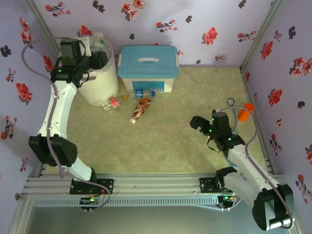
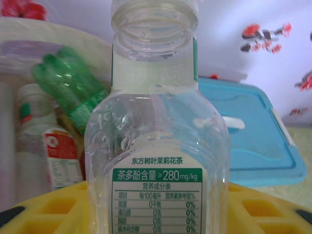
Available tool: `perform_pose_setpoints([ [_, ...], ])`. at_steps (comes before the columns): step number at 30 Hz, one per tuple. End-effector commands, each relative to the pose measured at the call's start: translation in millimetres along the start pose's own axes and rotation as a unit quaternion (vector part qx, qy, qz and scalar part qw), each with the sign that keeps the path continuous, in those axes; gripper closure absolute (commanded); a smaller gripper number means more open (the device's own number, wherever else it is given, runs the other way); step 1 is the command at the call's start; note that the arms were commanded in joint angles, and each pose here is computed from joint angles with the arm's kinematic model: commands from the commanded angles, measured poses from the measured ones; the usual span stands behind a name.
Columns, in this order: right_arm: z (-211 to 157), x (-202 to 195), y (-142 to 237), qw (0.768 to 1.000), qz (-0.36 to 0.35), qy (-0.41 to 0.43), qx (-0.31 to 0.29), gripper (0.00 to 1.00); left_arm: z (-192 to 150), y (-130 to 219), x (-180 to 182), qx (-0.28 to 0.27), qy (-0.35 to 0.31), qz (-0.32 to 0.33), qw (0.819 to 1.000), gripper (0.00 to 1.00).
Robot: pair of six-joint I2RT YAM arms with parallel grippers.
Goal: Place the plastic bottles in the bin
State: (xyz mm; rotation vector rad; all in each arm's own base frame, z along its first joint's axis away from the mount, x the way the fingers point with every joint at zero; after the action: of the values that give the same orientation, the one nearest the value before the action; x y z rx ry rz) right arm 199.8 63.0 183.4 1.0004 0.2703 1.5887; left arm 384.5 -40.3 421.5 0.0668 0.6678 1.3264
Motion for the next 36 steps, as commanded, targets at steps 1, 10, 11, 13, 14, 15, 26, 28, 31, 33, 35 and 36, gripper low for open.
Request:
perform_pose_setpoints([
  [1, 0.4, -0.7, 3.0, 1.000, -0.006, 0.000, -0.015, 0.01, 25.9, 17.9, 8.3, -0.051, 0.029, -0.015, 0.998, 1.00],
  [10, -0.2, -0.9, 1.6, 1.000, -0.004, -0.002, -0.015, 0.01, 43.1, -22.9, 67.8, 0.015, 0.106, 0.049, 0.993, 1.00],
  [11, -0.3, -1.1, 1.5, 1.000, -0.005, -0.002, -0.015, 0.01, 43.2, -28.3, 71.1, 0.025, 0.116, 0.050, 0.992, 1.00],
  [13, -0.4, -1.4, 1.3, 1.000, -0.005, -0.003, -0.016, 0.01, 41.1, -38.1, 74.6, 0.041, 0.130, 0.048, 0.989, 1.00],
  [14, -0.3, -1.3, 1.3, 1.000, -0.005, -0.002, -0.017, 0.01, 39.4, -42.6, 76.6, 0.047, 0.137, 0.048, 0.988, 1.00],
  [15, -1.0, -1.6, 1.1, 1.000, -0.005, -0.001, -0.015, 0.01, 37.6, -46.3, 78.6, 0.049, 0.141, 0.049, 0.988, 1.00],
  [26, -0.6, -2.1, 0.7, 1.000, -0.010, 0.002, -0.014, 0.01, 26.6, -48.3, 79.1, 0.066, 0.122, 0.046, 0.989, 0.18],
  [28, -0.9, -2.1, 0.1, 1.000, -0.010, 0.001, -0.013, 0.01, 30.3, -39.3, 74.8, 0.058, 0.090, 0.074, 0.991, 0.07],
  [31, -0.8, -2.4, -0.4, 1.000, -0.010, -0.001, -0.014, 0.01, 37.2, -29.5, 70.6, 0.038, 0.066, 0.090, 0.993, 0.07],
  [33, -0.5, -1.8, -1.2, 1.000, -0.008, -0.003, -0.015, 0.01, 40.1, -28.5, 67.5, 0.031, 0.062, 0.085, 0.994, 0.16],
  [35, 0.2, -0.8, -2.4, 1.000, -0.003, -0.006, -0.013, 0.01, 40.8, -31.9, 64.8, 0.034, 0.056, 0.081, 0.995, 0.27],
  [36, 0.0, -0.4, -3.4, 1.000, -0.001, -0.007, -0.011, 0.01, 40.6, -34.8, 63.4, 0.035, 0.054, 0.079, 0.995, 0.34],
])
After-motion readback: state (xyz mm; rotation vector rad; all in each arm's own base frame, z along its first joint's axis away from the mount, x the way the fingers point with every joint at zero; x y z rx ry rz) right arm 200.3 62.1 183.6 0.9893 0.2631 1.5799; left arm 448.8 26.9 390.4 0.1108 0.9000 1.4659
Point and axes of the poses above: each hand's point on the last joint's axis, 136 mm out from that joint toward the fingers, its own y axis back along the fingers, its own x axis along the line the jaws close on, z = x × y, the point moved 10 cm from there along y, back along the fingers, and after that the axes turned 8 degrees about y, right-handed, at the moved point
